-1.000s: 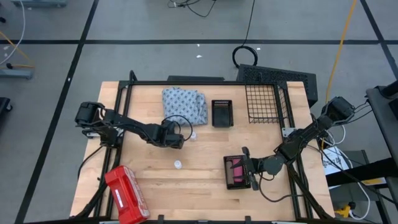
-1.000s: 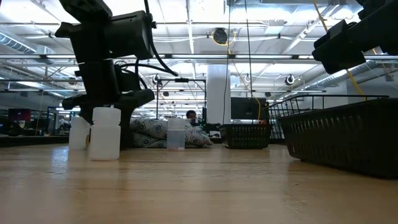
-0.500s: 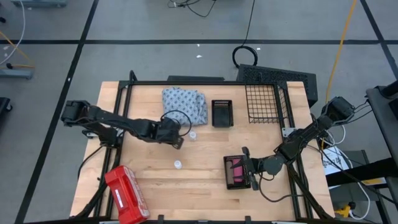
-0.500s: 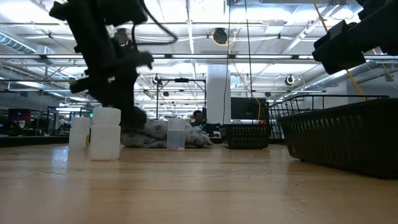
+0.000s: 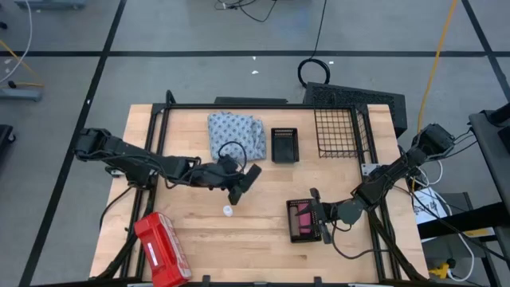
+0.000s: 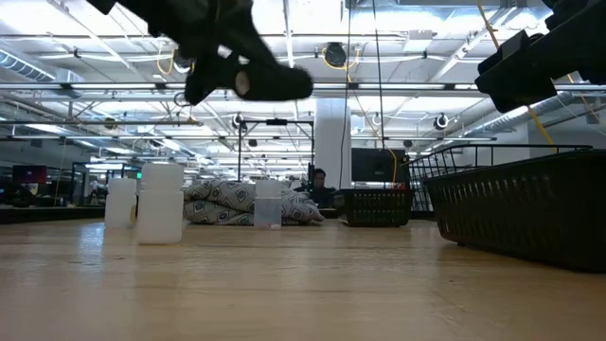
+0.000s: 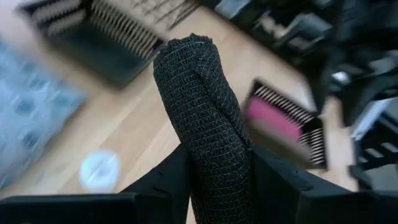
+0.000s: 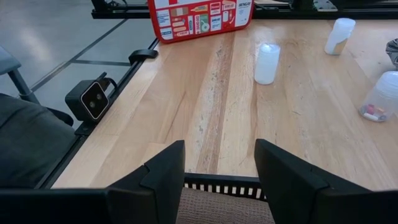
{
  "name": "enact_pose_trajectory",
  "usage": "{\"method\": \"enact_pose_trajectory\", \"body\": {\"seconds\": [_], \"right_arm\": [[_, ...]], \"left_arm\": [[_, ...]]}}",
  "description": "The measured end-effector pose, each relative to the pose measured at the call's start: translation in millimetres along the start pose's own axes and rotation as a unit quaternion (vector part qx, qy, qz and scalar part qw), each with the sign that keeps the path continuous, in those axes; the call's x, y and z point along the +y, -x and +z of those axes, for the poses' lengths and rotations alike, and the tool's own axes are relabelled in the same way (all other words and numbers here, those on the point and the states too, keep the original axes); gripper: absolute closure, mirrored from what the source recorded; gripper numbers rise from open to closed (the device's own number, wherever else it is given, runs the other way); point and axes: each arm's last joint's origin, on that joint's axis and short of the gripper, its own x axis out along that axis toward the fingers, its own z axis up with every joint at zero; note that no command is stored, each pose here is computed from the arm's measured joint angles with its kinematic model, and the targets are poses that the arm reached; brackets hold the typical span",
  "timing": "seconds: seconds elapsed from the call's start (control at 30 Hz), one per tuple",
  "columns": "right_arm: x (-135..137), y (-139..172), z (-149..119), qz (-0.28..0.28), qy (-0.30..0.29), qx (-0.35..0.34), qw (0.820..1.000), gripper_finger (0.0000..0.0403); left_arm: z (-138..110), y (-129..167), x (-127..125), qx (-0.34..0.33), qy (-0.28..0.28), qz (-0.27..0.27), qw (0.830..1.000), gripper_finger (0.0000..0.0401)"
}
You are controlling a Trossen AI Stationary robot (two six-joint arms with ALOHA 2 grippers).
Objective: Pick & Place Medicine items
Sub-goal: Put the black bandage into the bottom black basket
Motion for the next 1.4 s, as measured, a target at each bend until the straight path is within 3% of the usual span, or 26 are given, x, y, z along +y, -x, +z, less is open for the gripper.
{"method": "enact_pose_trajectory", "body": {"seconds": [0.17, 0.37, 0.67, 0.93, 1.23, 1.4], "right_arm": [[-1.0, -0.1, 0.5, -0.013, 0.001, -0.004, 1.0, 0.022], [-6.2, -1.6, 1.5, -0.038, -0.001, -0.009, 0.999, 0.022], [-21.3, -6.4, 5.9, -0.068, -0.018, -0.016, 0.997, 0.022], [-38.2, -10.3, 12.3, -0.108, -0.037, -0.036, 0.993, 0.022], [-42.6, -9.0, 32.7, -0.121, -0.004, -0.127, 0.984, 0.022], [-40.5, -6.8, 40.1, -0.118, 0.021, -0.161, 0.98, 0.022]], "left_arm": [[5.5, -0.4, -11.8, -0.047, -0.046, -0.042, 0.997, 0.0254], [0.3, -7.1, -19.9, -0.066, -0.115, -0.056, 0.99, 0.0251], [-13.0, -40.6, -28.6, -0.123, -0.174, -0.096, 0.972, 0.0217], [-26.6, -66.0, -33.5, -0.176, -0.248, -0.18, 0.936, 0.0211], [-30.1, -71.0, -33.6, -0.204, -0.338, -0.179, 0.901, 0.021], [-26.8, -67.3, -38.5, -0.23, -0.362, -0.217, 0.877, 0.021]]}}
